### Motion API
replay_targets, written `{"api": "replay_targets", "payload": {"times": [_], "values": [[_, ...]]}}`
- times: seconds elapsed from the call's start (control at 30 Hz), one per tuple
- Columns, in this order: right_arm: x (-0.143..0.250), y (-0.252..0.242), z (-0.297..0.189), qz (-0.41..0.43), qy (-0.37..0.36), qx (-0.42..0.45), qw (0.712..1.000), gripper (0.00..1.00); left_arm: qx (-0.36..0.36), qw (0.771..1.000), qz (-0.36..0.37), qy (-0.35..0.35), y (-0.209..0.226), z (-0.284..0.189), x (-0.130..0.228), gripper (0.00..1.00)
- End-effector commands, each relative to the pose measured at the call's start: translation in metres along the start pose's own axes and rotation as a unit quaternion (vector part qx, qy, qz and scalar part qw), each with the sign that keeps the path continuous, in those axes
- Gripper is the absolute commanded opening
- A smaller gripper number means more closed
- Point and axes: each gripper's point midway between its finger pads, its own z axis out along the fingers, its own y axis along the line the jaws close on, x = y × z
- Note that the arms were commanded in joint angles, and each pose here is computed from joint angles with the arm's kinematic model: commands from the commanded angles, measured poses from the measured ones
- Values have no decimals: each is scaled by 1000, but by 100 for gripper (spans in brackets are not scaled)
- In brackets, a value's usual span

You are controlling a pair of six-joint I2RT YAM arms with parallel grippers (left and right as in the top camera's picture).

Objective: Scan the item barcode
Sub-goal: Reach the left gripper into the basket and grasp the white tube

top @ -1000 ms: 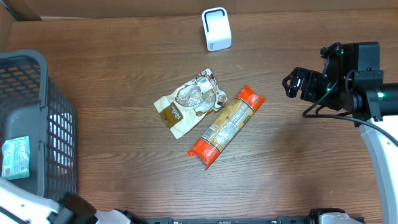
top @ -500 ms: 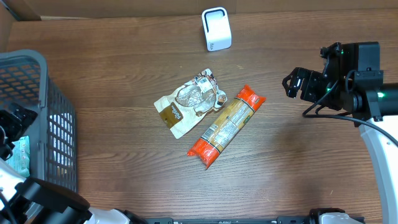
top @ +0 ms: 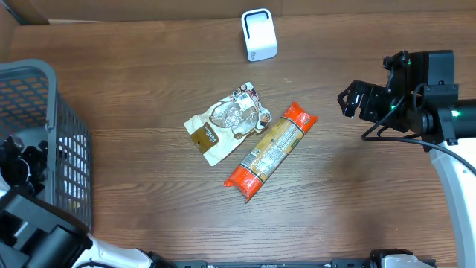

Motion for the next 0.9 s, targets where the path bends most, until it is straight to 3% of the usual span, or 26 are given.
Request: {"api": "replay_targets", "payload": {"times": [0.0, 0.33, 0.4, 0.43, 0.5, 0.63, 0.67, 0.87], "values": [[-8, 7, -7, -9, -16, -7, 1000, 100, -4, 999, 6, 33, 8, 25, 9, 93], [-8, 7, -7, -9, -16, -7, 1000, 100, -1, 996, 21, 87, 2, 76, 19, 89], [-8, 7, -7, -9, -16, -7, 1000, 100, -6, 995, 22, 100, 3, 85, 22, 79], [-8, 7, -7, -9, -16, -7, 1000, 100, -11, 994, 21, 110, 5, 90, 25, 57], [-8, 7, -7, -9, -16, -7, 1000, 100, -12, 993, 18, 117, 5, 94, 28, 33], [-8, 7, -7, -9, -16, -7, 1000, 100, -33, 992, 1, 122, 11, 92, 30, 8], [-8, 7, -7, -9, -16, -7, 1000, 100, -38, 991, -4, 125, 12, 91, 31, 4], [-8, 7, -7, -9, -16, -7, 1000, 100, -56, 990, -39, 124, 10, 61, 16, 4]]}}
